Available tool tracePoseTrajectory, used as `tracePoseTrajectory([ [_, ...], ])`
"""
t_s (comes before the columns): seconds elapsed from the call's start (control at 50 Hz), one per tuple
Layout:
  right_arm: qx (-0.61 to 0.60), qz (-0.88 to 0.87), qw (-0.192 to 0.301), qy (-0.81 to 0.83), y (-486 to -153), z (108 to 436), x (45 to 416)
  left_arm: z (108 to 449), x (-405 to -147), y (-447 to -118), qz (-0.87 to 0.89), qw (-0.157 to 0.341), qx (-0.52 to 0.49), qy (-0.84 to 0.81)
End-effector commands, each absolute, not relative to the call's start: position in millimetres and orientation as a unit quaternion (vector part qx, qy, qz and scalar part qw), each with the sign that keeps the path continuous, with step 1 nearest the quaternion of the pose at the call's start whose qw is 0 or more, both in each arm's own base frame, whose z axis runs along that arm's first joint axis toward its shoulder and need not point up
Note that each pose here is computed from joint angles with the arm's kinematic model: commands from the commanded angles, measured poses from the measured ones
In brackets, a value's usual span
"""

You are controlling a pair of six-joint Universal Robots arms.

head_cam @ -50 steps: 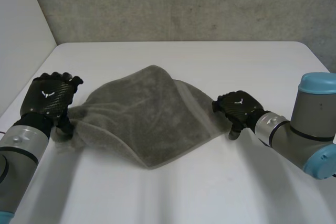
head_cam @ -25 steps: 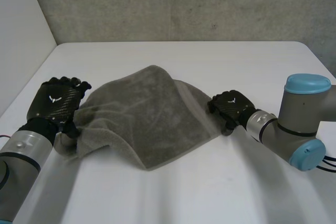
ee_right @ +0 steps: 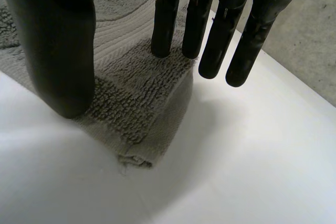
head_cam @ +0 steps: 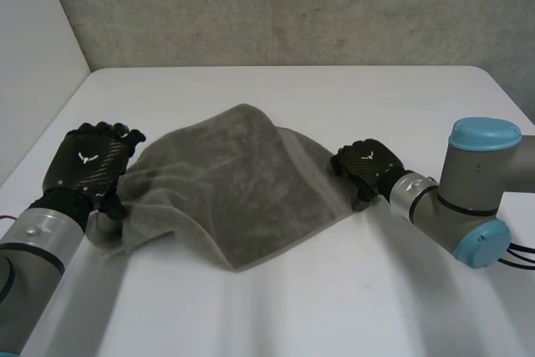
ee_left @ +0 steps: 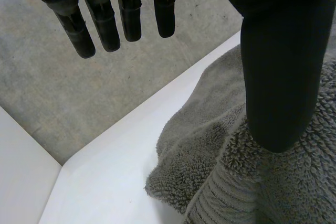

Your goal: Fold the towel.

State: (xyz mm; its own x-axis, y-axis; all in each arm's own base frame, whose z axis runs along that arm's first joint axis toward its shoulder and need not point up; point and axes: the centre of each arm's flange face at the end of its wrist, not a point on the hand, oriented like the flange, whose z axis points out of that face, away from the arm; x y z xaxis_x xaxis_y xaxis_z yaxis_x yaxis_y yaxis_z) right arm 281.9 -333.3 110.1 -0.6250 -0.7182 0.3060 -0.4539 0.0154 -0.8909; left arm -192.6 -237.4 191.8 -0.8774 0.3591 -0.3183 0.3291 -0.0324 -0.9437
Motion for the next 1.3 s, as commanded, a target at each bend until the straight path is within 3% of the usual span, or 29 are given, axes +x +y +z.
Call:
tracePoseTrajectory([
  [0.02, -0.414, -0.573, 0.115, 0.698, -337, 109, 284, 192, -193, -237, 0.674, 0.011, -0.247, -0.696],
  [0.94, -0.358, -0.615, 0.124, 0.691, -352, 118, 289, 190, -195, -235, 0.673, 0.015, -0.251, -0.696],
  [1.08, -0.373, -0.598, 0.122, 0.699, -343, 145, 283, 190, -195, -235, 0.673, 0.015, -0.25, -0.696],
  [1.3, -0.411, -0.543, 0.114, 0.723, -327, 128, 283, 191, -195, -235, 0.673, 0.015, -0.251, -0.696],
])
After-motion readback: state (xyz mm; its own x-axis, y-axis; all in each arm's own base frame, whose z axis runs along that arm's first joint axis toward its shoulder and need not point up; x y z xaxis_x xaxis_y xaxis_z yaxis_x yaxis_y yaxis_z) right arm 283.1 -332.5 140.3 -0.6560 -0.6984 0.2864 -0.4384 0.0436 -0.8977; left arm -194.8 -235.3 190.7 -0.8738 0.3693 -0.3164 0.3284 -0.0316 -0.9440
